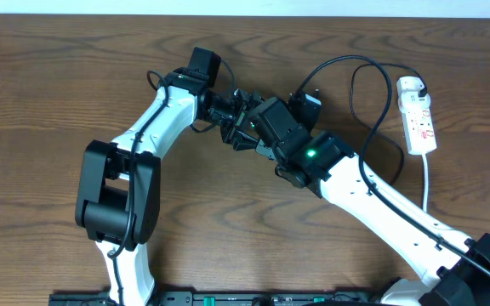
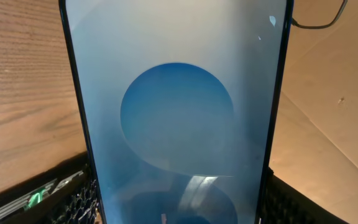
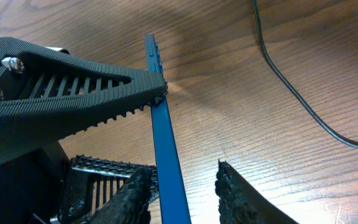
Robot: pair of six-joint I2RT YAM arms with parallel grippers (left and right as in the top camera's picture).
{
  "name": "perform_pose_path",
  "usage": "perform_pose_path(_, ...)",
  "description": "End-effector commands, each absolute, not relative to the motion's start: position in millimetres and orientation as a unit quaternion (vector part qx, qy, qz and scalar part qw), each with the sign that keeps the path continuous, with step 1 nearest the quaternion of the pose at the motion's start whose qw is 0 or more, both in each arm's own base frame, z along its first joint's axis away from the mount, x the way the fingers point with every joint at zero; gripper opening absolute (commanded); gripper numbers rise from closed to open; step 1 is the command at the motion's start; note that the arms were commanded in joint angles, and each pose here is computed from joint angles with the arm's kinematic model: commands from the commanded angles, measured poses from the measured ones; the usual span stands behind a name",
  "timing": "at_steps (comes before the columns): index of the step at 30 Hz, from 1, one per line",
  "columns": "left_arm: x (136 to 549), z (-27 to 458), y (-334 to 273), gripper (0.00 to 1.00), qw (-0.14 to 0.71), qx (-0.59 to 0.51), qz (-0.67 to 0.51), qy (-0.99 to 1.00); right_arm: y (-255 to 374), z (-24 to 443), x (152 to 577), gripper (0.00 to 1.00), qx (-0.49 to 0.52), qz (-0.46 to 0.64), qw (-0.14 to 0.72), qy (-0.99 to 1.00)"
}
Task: Plug charger to phone and switch on socket
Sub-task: 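Move the right gripper toward the phone and grasp its side edge, then open the left gripper and pull the phone away with the right gripper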
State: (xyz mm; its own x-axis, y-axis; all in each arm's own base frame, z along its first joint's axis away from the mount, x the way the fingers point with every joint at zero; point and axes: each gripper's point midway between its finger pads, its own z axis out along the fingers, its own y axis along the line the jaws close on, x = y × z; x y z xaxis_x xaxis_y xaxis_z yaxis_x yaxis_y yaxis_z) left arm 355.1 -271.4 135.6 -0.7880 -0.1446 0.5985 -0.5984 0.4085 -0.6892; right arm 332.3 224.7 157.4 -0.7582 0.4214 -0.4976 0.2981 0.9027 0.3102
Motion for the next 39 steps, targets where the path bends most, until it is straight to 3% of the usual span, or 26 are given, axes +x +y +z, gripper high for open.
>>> perform_pose_path(1,350.0,154.2,-274.4,0.66,0.244,0.224,0.512,-0.793,228.1,161.8,335.3,0.31,0.197,0.108,0.297,0.928)
perform_pose_path(29,349.6,155.1,-274.7,0.66,0.247,0.225,0.513,-0.791,230.1,161.0,333.9,0.05,0.195,0.113,0.291,0.93)
perform_pose_path(39,350.1,155.1,-274.2,0.67,0.246,0.225,0.513,-0.791,230.0,161.4,333.9,0.01,0.193,0.112,0.292,0.93)
